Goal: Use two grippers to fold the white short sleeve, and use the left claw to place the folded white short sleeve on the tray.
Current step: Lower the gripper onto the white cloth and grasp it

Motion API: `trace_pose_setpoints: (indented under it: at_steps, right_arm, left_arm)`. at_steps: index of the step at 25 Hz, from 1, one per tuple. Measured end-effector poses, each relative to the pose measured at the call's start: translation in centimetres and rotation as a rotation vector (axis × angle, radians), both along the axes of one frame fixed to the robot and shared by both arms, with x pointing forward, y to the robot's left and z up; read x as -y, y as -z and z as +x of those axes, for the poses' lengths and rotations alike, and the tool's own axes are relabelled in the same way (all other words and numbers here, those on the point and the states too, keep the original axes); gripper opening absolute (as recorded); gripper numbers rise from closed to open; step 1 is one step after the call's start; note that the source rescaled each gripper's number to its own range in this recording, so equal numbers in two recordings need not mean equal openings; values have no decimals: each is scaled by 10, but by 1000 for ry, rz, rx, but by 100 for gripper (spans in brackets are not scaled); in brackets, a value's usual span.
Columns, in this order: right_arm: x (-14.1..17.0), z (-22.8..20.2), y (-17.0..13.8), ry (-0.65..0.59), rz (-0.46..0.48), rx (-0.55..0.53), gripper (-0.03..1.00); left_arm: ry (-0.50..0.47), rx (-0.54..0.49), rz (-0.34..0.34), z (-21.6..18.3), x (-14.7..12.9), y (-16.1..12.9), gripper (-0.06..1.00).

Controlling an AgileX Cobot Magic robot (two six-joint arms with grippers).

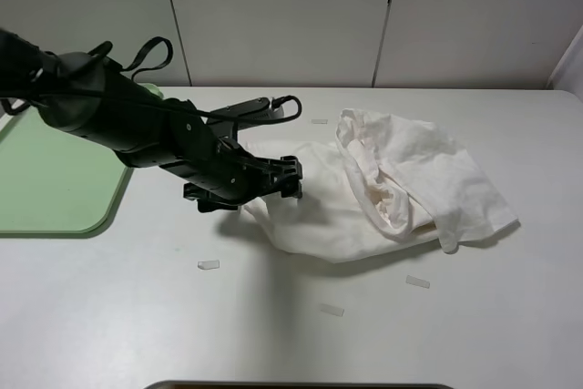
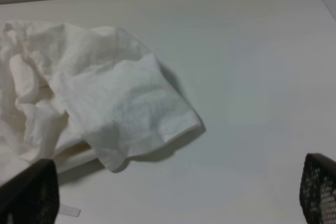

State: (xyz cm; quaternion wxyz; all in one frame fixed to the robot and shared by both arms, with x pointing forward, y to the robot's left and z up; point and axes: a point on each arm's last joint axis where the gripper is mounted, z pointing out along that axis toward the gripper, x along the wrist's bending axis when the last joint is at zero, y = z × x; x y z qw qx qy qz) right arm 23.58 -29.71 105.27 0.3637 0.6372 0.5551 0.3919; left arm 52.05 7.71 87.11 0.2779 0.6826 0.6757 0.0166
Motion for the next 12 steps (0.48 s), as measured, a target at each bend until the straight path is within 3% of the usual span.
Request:
trace_pose_setpoints:
  at_steps: [5, 12]
  right_arm:
    - [0, 0, 0, 0, 0, 0, 100]
    - [0, 0, 0, 0, 0, 0, 100]
  left_arm:
    - [-2, 8, -18, 9, 12, 2, 97]
    - [0, 14, -28, 12, 20, 3, 76]
